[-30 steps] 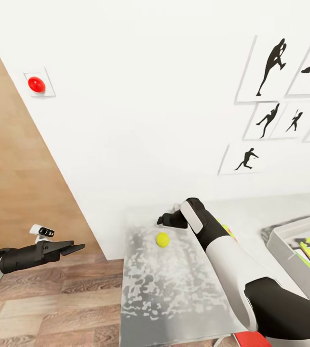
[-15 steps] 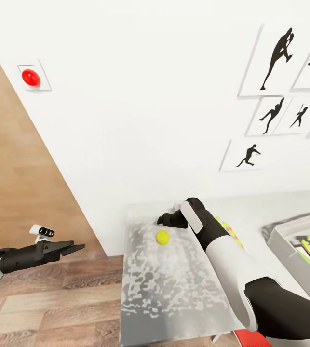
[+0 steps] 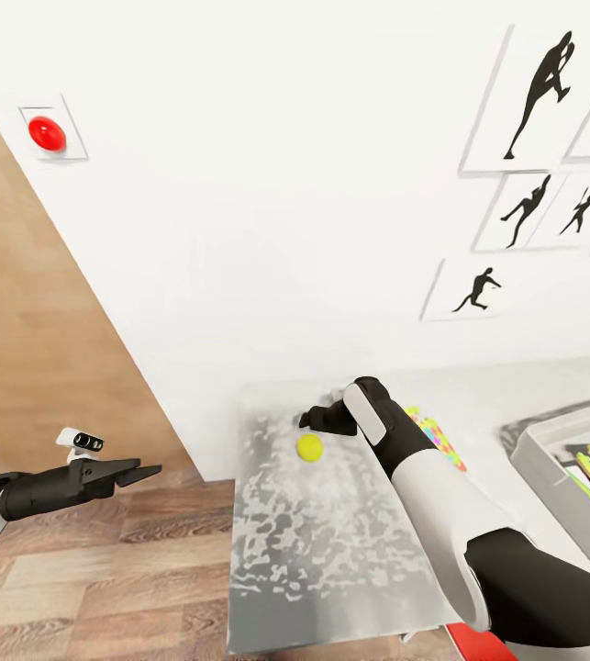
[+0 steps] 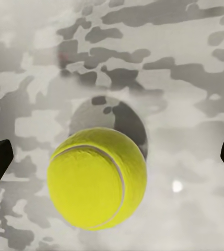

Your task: Put all the toys in the child's room - the three board games (two on the bed and one on the table), the two jigsaw puzzles on the table, and the tennis ball on the table - inside the toy box on the table in the child's room.

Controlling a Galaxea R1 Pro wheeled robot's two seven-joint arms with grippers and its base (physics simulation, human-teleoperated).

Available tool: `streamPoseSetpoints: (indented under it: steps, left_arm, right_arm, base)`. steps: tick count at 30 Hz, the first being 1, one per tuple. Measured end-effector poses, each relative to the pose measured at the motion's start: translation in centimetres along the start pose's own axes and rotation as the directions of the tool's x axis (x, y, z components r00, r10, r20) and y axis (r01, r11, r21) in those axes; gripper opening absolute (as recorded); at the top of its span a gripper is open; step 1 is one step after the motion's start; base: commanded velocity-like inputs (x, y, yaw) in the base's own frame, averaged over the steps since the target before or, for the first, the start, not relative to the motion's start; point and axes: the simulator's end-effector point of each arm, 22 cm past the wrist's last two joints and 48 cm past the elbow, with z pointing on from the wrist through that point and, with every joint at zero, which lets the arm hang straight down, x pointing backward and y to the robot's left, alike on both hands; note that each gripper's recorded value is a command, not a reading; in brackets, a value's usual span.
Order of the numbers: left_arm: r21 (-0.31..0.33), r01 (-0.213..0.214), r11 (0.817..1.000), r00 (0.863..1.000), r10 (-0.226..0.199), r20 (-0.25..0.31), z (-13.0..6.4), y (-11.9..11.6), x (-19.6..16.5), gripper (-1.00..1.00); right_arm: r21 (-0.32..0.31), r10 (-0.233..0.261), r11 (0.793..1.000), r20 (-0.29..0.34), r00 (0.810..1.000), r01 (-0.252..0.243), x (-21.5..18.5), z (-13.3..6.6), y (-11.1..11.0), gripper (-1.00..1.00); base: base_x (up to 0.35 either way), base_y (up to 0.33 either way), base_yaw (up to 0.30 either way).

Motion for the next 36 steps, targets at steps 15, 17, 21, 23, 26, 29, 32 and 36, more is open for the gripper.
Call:
streamPoseSetpoints:
  steps: [15,17,21,23,26,29,32,36]
  left_arm:
    - [-0.006,0.024,1.000,1.000,-0.024,-0.002,0.0,1.1,0.3,1.00]
    - [-0.007,0.027,1.000,1.000,-0.027,-0.003,0.0,1.3,0.4,1.00]
    - [-0.009,0.033,0.999,0.999,-0.033,-0.003,0.0,1.6,0.4,1.00]
    - [-0.010,0.037,0.999,0.999,-0.037,-0.003,0.0,1.7,0.5,1.00]
    - [-0.011,0.040,0.999,0.999,-0.040,-0.004,0.0,1.9,0.5,1.00]
    - [-0.011,0.042,0.999,0.999,-0.042,-0.004,0.0,2.0,0.6,1.00]
    - [-0.011,0.043,0.999,0.999,-0.043,-0.004,0.0,2.0,0.6,1.00]
    - [-0.010,0.043,0.999,0.999,-0.043,-0.004,0.1,2.0,0.6,1.00]
  right_arm:
    - [0.007,-0.006,1.000,-0.025,1.000,0.006,0.8,1.4,-0.4,1.00]
    - [0.007,-0.005,1.000,-0.028,1.000,0.006,1.0,1.6,-0.4,1.00]
    - [0.008,-0.004,1.000,-0.034,0.999,0.004,1.2,1.9,-0.6,1.00]
    - [0.008,-0.003,1.000,-0.037,0.999,0.003,1.3,2.1,-0.6,1.00]
    - [0.009,-0.003,1.000,-0.042,0.999,0.003,1.4,2.3,-0.7,1.00]
    - [0.010,-0.002,1.000,-0.042,0.999,0.003,1.5,2.4,-0.7,1.00]
    - [0.010,-0.002,1.000,-0.042,0.999,0.003,1.5,2.5,-0.8,1.00]
    - [0.010,-0.002,1.000,-0.043,0.999,0.003,1.5,2.5,-0.8,1.00]
  base:
    - [0.000,0.072,0.000]
    - [0.000,0.026,0.000]
    - [0.000,0.012,0.000]
    - [0.000,0.004,0.000]
    - [-0.002,0.002,0.000]
    - [-0.038,0.007,0.000]
    - [-0.067,0.020,0.000]
    - [-0.031,0.008,0.000]
